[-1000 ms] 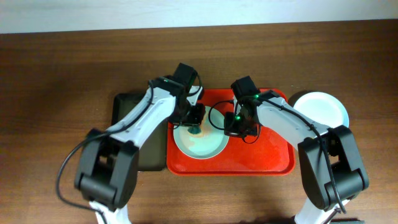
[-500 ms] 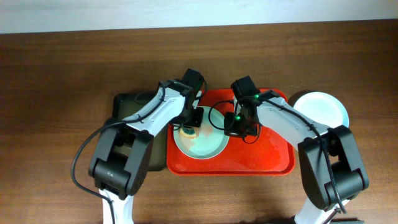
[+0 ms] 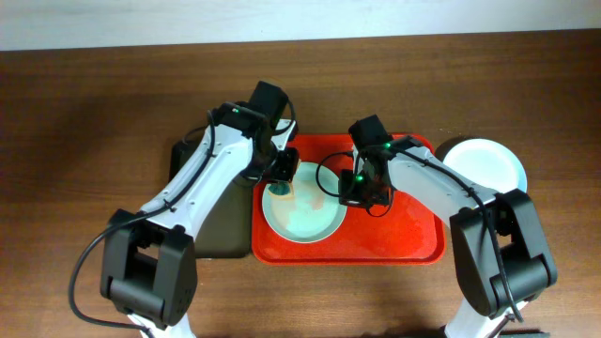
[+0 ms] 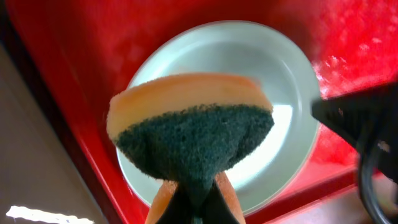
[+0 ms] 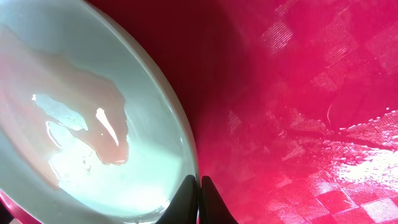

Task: Clean dirty plates on tray and stack at the side
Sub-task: 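Return the sponge to the dark tray and release it with the left gripper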

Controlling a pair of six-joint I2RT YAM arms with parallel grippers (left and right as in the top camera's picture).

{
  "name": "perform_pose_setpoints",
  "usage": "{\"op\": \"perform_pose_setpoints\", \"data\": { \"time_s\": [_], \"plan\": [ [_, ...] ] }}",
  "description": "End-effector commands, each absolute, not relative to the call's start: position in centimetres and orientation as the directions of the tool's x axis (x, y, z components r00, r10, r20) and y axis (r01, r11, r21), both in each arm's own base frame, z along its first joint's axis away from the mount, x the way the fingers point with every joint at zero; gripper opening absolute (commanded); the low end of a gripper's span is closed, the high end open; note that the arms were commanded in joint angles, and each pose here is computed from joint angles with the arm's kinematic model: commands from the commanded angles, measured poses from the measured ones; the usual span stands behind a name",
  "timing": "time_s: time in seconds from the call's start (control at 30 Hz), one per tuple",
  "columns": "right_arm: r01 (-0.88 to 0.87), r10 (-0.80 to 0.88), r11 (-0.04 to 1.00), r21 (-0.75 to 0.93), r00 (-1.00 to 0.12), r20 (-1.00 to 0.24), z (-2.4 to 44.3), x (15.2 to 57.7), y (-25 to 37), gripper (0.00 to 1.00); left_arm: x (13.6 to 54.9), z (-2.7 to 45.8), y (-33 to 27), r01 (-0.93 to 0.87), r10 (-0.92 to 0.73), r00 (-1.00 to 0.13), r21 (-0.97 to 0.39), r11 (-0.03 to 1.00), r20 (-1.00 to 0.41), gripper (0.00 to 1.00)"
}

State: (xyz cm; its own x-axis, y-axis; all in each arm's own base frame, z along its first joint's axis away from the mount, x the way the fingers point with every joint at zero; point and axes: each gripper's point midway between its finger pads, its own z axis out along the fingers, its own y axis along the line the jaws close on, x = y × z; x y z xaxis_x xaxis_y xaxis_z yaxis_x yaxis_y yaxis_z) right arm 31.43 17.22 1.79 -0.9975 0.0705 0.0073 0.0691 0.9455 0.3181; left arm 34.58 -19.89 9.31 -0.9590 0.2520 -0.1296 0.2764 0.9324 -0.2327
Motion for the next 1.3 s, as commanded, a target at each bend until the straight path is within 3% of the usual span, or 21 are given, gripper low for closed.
{"op": "perform_pose_setpoints", "data": {
  "time_s": [0.0,0.23,0.3,0.43,0.53,0.63,0.7,0.77,0.83,0.9,1.03,1.1,1.27],
  "plan": [
    [0.068,0.064,0.946,0.318,-0.998,0.022,1.5,30.9,17.4,0.04,34.3,6.8,-19.5,0.278,0.257,-0.957,-0.178,0.944,-0.132,0.0],
    [0.068,0.064,0.946,0.318,-0.998,0.022,1.5,30.9,17.4,0.04,32.4,0.1,-18.4,0.137,0.117,-0.986,-0.184,0.973,-0.116,0.0],
    [0.068,0.064,0.946,0.318,-0.998,0.022,1.5,30.9,17.4,0.04,30.5,-0.5,-19.5,0.124,0.115,-0.992,-0.277,0.953,-0.049,0.0],
    [0.068,0.064,0.946,0.317,-0.998,0.023,1.5,30.9,17.4,0.04,28.8,2.0,-23.8,0.118,0.155,-0.988,-0.541,0.833,0.024,0.0],
    [0.069,0.064,0.946,0.316,-0.998,0.026,1.5,30.8,17.3,0.05,31.5,6.5,-23.7,0.155,0.12,-0.988,-0.577,0.802,-0.098,0.0],
    [0.069,0.064,0.946,0.316,-0.998,0.026,1.5,30.9,17.3,0.05,34.6,13.6,-19.3,0.17,-0.005,-0.946,-0.509,0.844,-0.324,0.0],
    [0.068,0.064,0.946,0.317,-0.998,0.022,1.5,30.9,17.4,0.06,35.0,16.3,-16.1,0.13,-0.064,-0.912,-0.435,0.891,-0.405,0.0],
    [0.068,0.064,0.946,0.318,-0.998,0.021,1.5,31.0,17.4,0.09,34.4,16.7,-11.0,0.006,-0.115,-0.894,-0.268,0.963,-0.433,0.0],
    [0.068,0.064,0.946,0.317,-0.998,0.022,1.5,30.9,17.4,0.09,33.2,15.0,-7.8,-0.086,-0.136,-0.915,-0.145,0.986,-0.379,0.0],
    [0.068,0.064,0.946,0.317,-0.998,0.022,1.5,30.9,17.4,0.1,32.1,13.4,-7.2,-0.085,-0.116,-0.939,-0.108,0.991,-0.323,0.0],
    [0.067,0.063,0.946,0.317,-0.998,0.022,1.5,30.9,17.4,0.18,30.8,7.5,-5.0,-0.094,-0.083,-0.975,0.045,0.994,-0.206,0.0],
    [0.064,0.061,0.946,0.317,-0.998,0.021,1.5,30.9,17.4,0.2,30.6,4.9,-5.0,-0.002,0.01,-0.988,0.074,0.997,-0.154,0.0],
    [0.064,0.064,0.951,0.303,-0.998,0.011,1.4,31.1,17.1,0.26,29.5,1.8,-4.8,0.008,0.013,-0.999,0.094,0.996,-0.049,0.0]
  ]
}}
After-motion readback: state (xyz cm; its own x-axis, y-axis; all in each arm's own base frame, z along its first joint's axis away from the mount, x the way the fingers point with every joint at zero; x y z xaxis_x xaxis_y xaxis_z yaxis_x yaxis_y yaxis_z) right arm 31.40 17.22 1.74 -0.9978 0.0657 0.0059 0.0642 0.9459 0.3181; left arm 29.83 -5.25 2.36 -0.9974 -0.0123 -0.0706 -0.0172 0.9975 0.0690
